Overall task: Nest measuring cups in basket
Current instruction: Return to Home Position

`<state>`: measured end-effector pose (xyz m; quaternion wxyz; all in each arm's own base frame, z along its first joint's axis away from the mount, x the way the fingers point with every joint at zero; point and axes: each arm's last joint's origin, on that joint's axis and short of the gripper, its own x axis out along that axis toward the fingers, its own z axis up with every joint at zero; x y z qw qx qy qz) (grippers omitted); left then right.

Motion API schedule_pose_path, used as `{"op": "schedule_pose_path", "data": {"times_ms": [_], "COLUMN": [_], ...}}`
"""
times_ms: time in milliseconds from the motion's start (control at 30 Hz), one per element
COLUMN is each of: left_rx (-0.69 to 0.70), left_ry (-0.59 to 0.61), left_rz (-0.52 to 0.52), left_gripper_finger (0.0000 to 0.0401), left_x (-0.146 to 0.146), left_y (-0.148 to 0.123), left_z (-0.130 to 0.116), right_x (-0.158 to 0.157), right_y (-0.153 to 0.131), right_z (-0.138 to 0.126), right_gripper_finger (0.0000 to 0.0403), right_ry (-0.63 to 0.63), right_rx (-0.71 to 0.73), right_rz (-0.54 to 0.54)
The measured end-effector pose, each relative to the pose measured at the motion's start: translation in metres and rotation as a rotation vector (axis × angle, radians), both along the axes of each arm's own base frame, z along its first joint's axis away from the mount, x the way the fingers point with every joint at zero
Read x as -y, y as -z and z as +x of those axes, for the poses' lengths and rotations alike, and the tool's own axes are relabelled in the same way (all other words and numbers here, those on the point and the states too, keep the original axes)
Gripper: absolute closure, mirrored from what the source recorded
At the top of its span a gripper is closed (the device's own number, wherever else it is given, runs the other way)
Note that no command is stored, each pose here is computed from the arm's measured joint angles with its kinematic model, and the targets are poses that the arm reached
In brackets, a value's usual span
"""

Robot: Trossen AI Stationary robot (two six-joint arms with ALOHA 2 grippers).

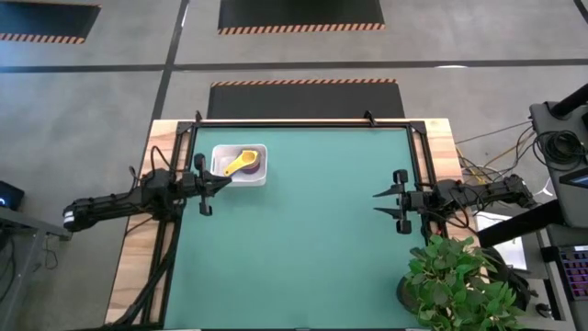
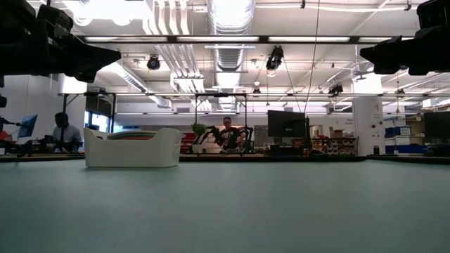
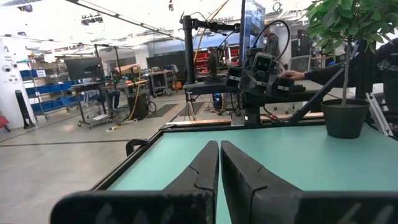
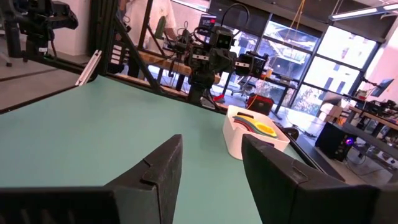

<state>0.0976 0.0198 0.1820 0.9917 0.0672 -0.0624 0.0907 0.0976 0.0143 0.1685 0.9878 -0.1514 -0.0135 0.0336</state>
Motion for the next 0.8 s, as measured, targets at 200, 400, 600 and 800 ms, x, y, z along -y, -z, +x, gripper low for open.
{"op": "schedule_pose_path", "data": {"times_ms": [200, 400, 600, 800], "left_rx": [0.0, 0.0, 0.0, 0.0], "left_ry": [0.0, 0.0, 0.0, 0.0], "left_rz": [0.0, 0.0, 0.0, 0.0], "left_gripper_finger": [0.0401, 0.0401, 0.0401, 0.0401], "left_x": [0.0, 0.0, 0.0, 0.0], "left_y": [0.0, 0.0, 0.0, 0.0], "left_z": [0.0, 0.0, 0.0, 0.0], "right_x": [0.0, 0.0, 0.0, 0.0], "right_y": [0.0, 0.0, -0.0001, 0.0], "right_z": [0.0, 0.0, 0.0, 0.0], "right_gripper_finger": [0.0255, 0.025, 0.0254, 0.0259], "right_ry": [0.0, 0.0, 0.0, 0.0], "right_rx": [0.001, 0.0, 0.001, 0.0], "right_rz": [0.0, 0.0, 0.0, 0.0]}}
